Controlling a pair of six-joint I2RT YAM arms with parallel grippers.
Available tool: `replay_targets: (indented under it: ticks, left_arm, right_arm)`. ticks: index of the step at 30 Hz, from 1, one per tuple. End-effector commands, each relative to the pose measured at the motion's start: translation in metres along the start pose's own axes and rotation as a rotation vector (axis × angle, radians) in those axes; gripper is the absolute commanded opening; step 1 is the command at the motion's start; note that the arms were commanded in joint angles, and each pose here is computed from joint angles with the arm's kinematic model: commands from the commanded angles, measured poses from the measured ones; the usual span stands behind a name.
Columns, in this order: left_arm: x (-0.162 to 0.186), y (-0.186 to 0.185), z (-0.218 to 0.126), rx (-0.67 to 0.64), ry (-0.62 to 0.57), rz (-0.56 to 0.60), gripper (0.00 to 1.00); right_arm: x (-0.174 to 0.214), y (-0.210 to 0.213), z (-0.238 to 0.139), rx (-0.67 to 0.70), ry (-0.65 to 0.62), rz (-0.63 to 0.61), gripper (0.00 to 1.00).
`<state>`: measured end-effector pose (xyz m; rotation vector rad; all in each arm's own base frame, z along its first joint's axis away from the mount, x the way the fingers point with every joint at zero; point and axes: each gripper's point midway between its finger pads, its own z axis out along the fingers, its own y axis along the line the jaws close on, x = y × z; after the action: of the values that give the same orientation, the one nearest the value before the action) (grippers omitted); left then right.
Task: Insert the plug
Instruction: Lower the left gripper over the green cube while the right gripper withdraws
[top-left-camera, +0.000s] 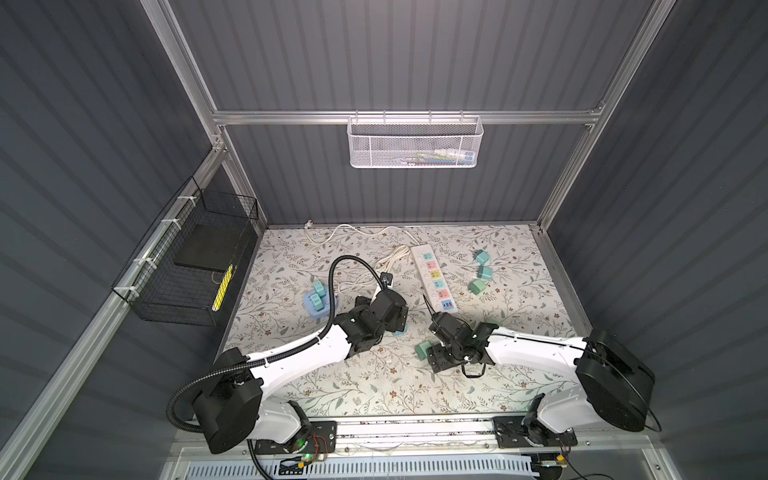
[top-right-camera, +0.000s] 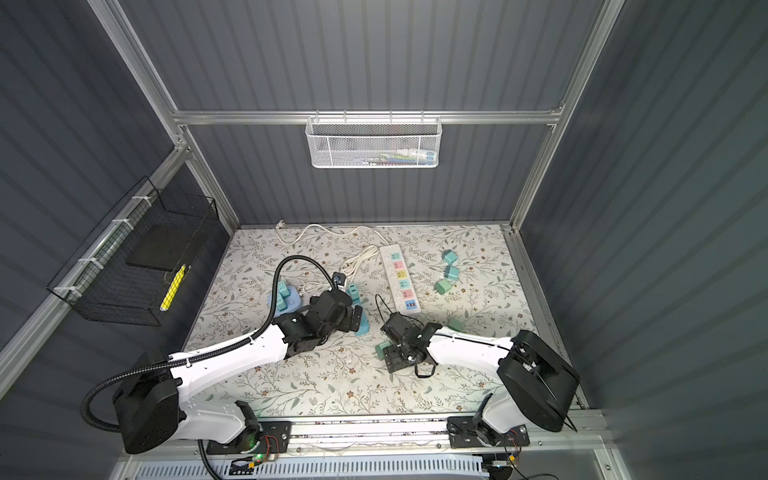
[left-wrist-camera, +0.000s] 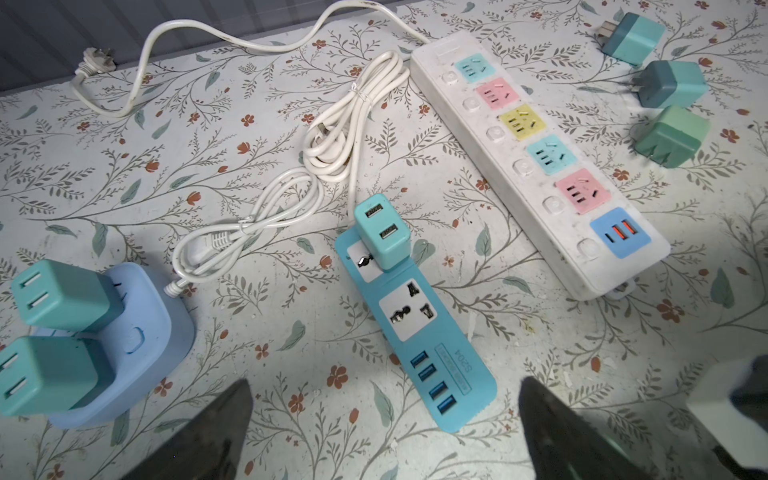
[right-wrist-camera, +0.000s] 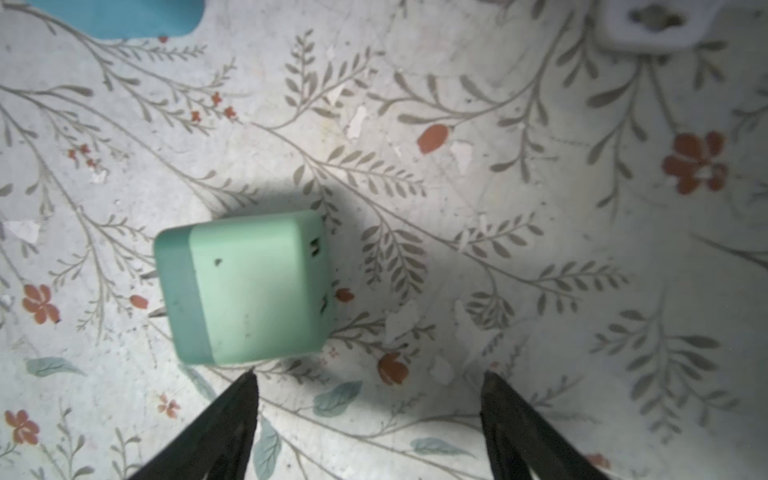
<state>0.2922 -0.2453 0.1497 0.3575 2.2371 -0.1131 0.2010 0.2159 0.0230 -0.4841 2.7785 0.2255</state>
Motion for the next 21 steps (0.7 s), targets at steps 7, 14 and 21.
replay_targets:
  ticks: [7, 14, 21]
  left_arm:
    - [-0.003, -0.021, 0.006, 0.082, 0.07, 0.026, 0.98]
    - [0.041, -0.067, 0.017, 0.194, 0.287, 0.192, 0.8]
    - [0.086, -0.105, 0.018, 0.276, 0.471, 0.342, 0.77]
  right_arm:
    - [-0.019, -0.02, -0.005, 0.043, -0.068, -0.033, 0.84]
    - [-0.042, -0.062, -0.057, 0.176, -0.342, 0.12, 0.95]
    - [-0.049, -0.109, -0.089, 0.115, -0.536, 0.4, 0.99]
